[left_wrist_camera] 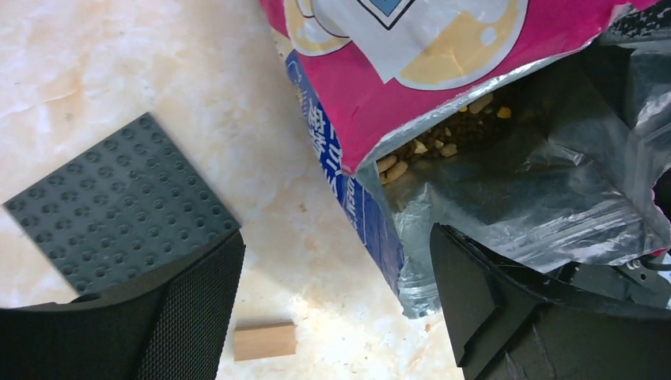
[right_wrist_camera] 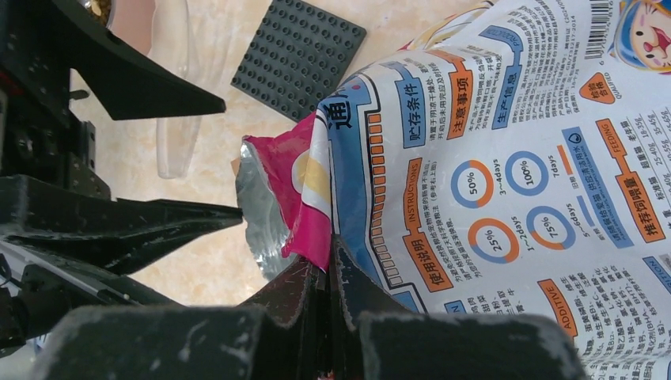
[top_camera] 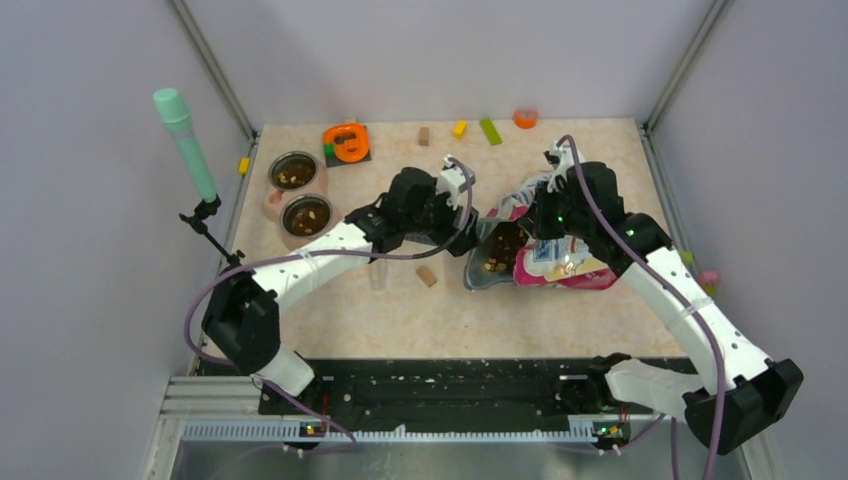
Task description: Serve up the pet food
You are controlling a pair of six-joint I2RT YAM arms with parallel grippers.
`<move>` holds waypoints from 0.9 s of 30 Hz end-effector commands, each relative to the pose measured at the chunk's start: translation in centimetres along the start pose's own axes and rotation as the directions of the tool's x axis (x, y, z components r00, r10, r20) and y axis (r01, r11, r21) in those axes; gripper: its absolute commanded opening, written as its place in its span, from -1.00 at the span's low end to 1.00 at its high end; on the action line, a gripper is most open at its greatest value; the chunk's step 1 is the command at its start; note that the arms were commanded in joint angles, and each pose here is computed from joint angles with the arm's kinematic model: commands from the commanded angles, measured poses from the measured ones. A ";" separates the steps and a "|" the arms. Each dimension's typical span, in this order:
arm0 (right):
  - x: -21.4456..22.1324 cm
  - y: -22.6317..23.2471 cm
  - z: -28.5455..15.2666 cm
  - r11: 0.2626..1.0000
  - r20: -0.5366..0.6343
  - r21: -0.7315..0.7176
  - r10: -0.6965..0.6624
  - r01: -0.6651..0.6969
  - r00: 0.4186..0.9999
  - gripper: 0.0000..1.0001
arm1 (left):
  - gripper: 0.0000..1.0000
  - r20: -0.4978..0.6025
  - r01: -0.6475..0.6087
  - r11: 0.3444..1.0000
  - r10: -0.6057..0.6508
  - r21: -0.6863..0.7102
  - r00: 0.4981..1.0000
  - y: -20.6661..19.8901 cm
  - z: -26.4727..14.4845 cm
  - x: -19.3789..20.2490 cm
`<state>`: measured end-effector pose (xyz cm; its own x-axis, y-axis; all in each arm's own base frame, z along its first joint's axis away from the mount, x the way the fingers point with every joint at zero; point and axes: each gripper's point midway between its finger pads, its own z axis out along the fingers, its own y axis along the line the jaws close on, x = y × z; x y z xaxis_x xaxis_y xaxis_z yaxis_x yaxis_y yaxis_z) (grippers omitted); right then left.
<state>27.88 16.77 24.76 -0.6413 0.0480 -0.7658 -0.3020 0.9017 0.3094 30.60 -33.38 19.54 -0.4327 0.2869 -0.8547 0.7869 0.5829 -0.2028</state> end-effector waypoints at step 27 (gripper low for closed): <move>-4.0 -1.4 -8.4 0.984 0.139 0.127 -0.143 0.126 0.980 0.32 | -1.00 0.101 0.690 0.723 -0.684 -0.038 0.722 2.3 0.5 -16.7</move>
<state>25.49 12.25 29.69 -0.5831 0.0592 -0.8102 -0.1983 0.9568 0.2127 39.23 -39.08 26.82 -0.7522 -0.0671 -0.6555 0.3878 0.7592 -0.5228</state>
